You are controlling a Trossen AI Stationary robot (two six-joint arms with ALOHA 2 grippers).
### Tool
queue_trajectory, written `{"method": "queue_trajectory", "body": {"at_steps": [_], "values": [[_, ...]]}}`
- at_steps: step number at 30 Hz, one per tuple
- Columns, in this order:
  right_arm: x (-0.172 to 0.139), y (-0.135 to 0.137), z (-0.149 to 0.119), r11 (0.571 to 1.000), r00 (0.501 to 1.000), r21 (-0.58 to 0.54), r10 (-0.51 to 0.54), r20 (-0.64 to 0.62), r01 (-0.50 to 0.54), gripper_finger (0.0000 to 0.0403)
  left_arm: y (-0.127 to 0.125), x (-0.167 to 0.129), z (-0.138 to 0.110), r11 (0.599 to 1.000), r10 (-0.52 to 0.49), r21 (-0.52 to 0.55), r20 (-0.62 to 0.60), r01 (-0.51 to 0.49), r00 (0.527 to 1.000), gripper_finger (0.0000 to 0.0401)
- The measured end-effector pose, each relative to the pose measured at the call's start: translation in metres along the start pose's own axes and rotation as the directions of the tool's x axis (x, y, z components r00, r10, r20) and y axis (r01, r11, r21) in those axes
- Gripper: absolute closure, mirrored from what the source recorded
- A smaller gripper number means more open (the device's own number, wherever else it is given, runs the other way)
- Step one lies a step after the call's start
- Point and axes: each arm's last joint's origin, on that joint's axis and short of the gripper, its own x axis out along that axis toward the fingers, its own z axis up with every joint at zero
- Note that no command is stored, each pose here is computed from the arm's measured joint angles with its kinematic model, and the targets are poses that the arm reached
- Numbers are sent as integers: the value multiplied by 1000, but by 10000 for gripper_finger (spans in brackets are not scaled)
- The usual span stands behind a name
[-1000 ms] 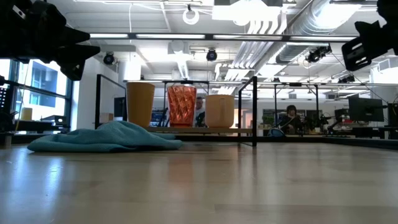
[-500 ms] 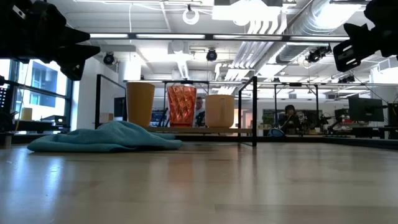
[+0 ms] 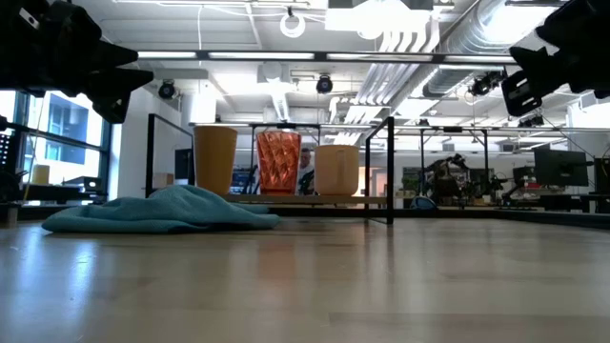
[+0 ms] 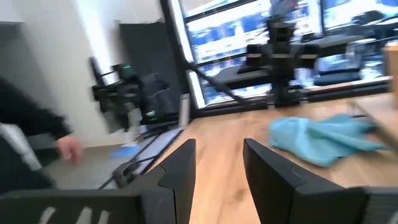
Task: Stack small to large cups/mugs on shelf
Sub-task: Return to Home Position
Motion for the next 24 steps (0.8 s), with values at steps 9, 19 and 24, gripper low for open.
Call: {"method": "queue_trajectory", "body": {"at_steps": [9,19,24], "values": [[-1,-8,0,964,968,-84,-248,46,251,277,0,0,0,1000,0,0,0,0,1000,238],[-1,-10,-3,953,960,-117,-280,11,279,277,0,0,0,1000,0,0,0,0,1000,238],[-1,-10,-3,956,961,-98,-276,11,276,277,0,0,0,1000,0,0,0,0,1000,238]]}}
